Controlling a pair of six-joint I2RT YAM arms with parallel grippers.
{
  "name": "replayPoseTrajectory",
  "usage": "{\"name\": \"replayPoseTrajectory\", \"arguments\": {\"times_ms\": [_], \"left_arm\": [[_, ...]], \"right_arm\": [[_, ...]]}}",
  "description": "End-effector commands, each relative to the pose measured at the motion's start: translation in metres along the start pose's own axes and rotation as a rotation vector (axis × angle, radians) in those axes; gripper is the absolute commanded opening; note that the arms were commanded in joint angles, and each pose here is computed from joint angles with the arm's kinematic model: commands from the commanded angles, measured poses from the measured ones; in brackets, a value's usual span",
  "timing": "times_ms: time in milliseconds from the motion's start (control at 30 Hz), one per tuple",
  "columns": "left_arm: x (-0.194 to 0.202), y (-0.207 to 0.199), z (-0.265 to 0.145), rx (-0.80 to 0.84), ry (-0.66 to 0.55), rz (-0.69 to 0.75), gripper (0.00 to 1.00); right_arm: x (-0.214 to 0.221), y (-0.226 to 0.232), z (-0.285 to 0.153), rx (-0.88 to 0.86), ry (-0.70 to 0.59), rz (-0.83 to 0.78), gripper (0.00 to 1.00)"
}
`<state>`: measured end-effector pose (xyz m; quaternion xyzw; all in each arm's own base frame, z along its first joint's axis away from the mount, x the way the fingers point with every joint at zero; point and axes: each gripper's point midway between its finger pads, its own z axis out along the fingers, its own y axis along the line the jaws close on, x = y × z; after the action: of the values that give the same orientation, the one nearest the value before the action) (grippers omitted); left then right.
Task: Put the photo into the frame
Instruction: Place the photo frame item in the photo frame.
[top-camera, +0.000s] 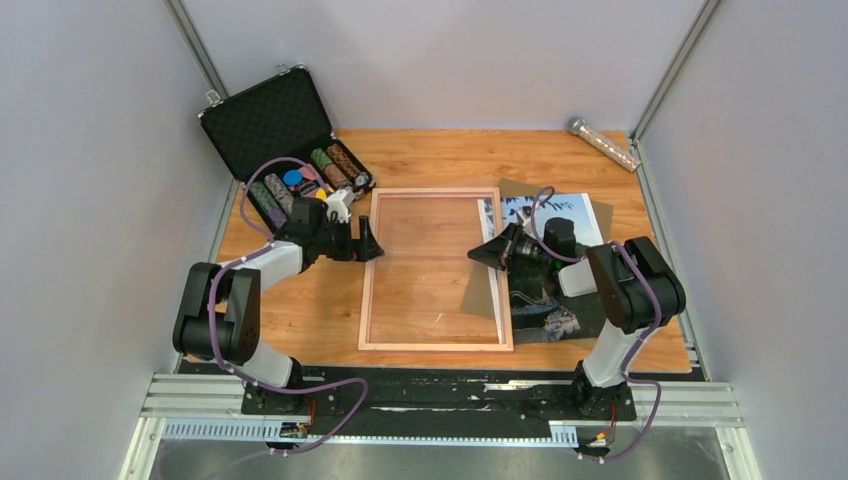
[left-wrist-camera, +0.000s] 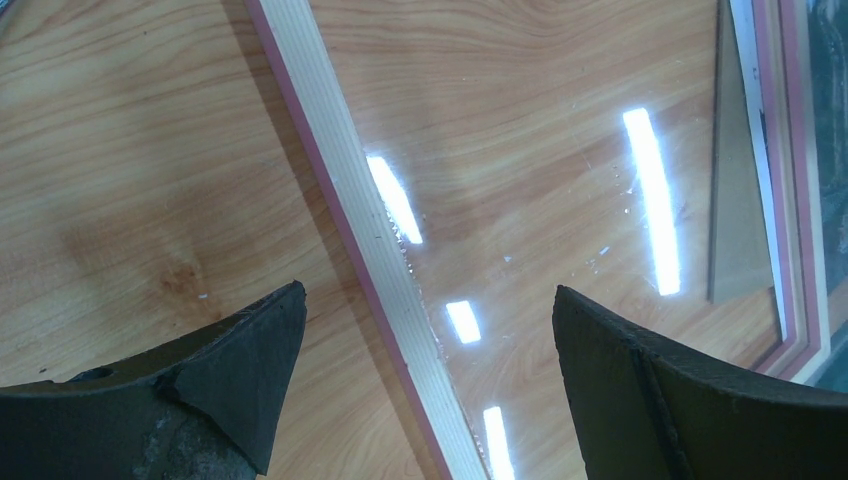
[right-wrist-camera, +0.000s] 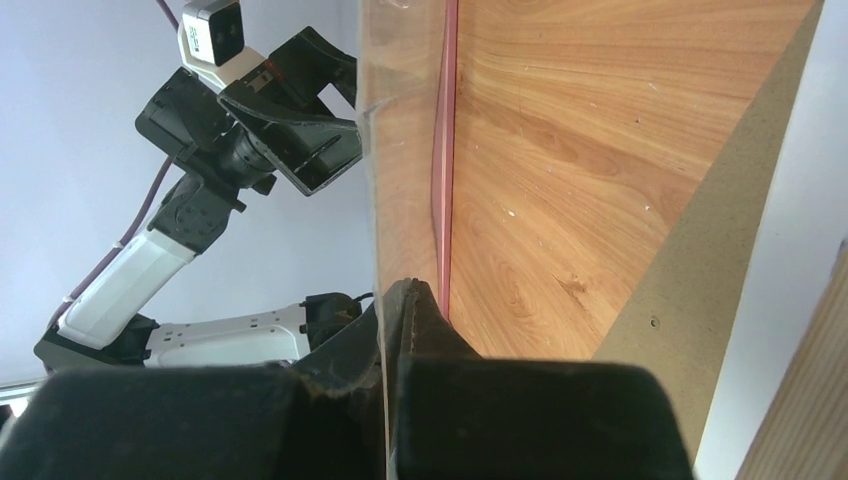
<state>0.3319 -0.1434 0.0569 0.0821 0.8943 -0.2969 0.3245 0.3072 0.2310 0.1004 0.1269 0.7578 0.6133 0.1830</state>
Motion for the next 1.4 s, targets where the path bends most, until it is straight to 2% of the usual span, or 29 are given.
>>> {"name": "replayPoseTrajectory", "arguments": {"times_ms": [0,733,1367], "left_arm": [[-0.004,-0.008,0.004,0.036,-0.021,0.008,1.0],[0.011,-0.028,0.019,0.103,0.024,-0.016,1.0],[0.003,-0.029,0.015,0.088,-0.001,0.008,1.0]], "right_arm": [[-0.01,0.008,0.007,-0.03,-0.016,-0.017,0.0],[-0.002,-0.018,0.014,0.026,0.005,0.013,0.01],[-0.01,-0.035,0.02,0.137,0.025,-0.062,0.17]]}}
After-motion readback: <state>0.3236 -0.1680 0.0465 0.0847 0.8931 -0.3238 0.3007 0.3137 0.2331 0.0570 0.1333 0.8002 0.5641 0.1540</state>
